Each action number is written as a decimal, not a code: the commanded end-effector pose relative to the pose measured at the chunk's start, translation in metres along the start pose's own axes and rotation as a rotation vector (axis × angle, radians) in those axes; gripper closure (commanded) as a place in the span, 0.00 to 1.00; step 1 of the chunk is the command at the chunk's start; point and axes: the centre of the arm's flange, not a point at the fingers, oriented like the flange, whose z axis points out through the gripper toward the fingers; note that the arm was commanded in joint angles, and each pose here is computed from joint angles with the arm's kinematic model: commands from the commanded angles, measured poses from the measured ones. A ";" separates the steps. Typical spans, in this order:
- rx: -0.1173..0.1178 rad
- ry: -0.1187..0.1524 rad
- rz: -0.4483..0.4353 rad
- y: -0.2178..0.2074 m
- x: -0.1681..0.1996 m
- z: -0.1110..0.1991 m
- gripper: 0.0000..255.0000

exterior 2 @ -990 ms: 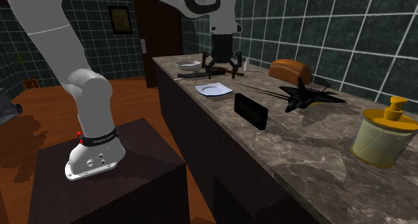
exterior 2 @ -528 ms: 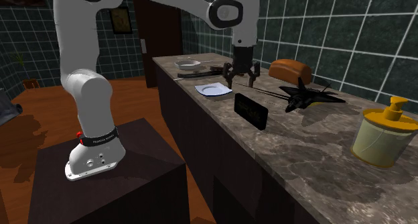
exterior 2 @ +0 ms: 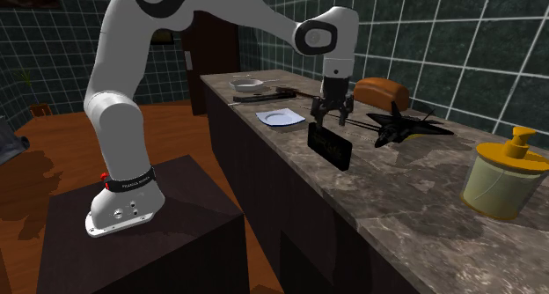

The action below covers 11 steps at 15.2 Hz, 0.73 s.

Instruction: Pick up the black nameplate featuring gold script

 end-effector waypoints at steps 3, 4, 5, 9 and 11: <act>0.000 0.000 -0.004 0.002 0.001 0.021 0.00; 0.000 0.000 -0.004 0.003 0.002 0.026 0.00; 0.000 0.000 -0.004 0.003 0.002 0.029 0.00; 0.000 0.000 -0.004 0.003 0.002 0.028 1.00; 0.000 0.000 -0.004 0.003 0.002 0.028 1.00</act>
